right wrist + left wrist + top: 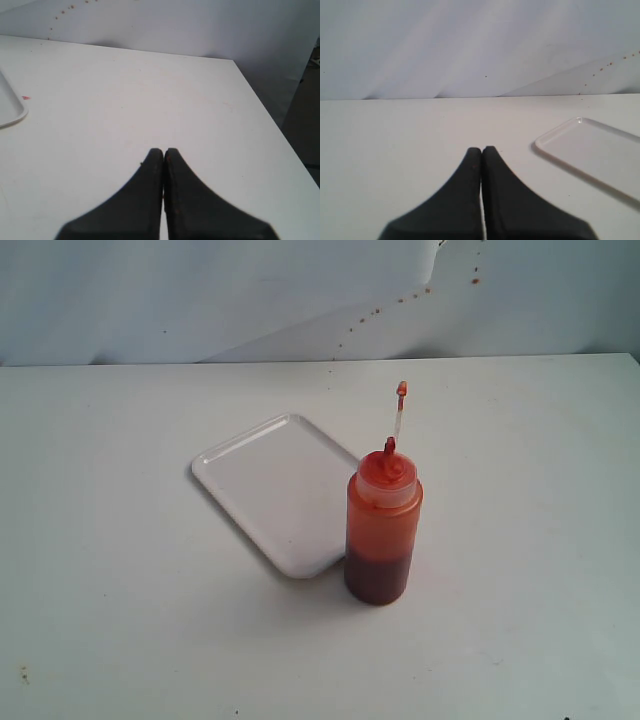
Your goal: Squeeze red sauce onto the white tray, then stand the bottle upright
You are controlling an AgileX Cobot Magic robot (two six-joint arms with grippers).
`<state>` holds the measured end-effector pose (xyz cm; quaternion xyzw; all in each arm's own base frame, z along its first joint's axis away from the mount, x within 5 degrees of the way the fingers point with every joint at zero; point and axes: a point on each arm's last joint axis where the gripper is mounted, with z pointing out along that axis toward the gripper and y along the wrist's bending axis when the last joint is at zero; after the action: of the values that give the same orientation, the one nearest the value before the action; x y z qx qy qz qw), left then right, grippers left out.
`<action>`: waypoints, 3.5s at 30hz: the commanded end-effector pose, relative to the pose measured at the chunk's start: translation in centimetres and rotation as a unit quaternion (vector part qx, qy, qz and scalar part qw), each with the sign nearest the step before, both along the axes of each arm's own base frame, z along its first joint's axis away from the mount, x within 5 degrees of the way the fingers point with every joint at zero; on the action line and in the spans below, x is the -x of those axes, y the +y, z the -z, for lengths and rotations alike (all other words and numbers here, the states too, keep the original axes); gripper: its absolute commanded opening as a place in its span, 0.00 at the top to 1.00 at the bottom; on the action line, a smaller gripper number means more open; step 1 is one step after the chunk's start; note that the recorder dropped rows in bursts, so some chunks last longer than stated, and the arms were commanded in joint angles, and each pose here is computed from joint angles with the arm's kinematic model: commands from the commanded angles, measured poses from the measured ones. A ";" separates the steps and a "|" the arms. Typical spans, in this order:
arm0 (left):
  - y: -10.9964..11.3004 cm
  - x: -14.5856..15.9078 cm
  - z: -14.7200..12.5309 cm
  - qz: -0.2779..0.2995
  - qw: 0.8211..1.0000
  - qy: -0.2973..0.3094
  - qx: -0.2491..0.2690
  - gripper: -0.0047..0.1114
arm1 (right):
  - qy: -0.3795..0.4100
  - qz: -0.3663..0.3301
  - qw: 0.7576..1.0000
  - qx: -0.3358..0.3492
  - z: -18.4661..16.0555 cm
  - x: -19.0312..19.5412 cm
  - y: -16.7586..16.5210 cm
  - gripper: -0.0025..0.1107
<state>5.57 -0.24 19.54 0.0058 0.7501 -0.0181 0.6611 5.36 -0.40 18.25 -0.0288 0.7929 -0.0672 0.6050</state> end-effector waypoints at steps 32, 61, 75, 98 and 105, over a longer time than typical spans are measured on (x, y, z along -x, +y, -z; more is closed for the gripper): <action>-6.3 -11.8 -5.0 0.352 0.926 -0.135 0.008 0.96 | -0.004 0.003 1.000 -0.004 0.0 0.0 0.0 0.98; -8.6 -24.2 11.6 0.524 0.848 0.079 0.000 0.51 | -0.004 0.003 1.000 -0.004 0.0 0.0 0.0 0.98; -8.7 -24.5 11.6 0.505 0.860 0.078 0.010 0.06 | -0.004 0.003 1.000 -0.004 0.0 0.0 0.0 0.98; -17.6 -25.6 12.9 0.583 0.800 0.102 -0.103 0.06 | -0.004 0.003 1.000 -0.004 0.0 0.0 0.0 0.98; -18.5 -26.1 13.9 0.612 0.785 0.073 -0.060 0.06 | -0.004 0.003 1.000 -0.004 0.0 0.0 0.0 0.98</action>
<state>31.57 -18.17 5.70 0.5050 0.6505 -0.3507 0.4460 5.36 -0.40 18.25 -0.0288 0.7929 -0.0672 0.6050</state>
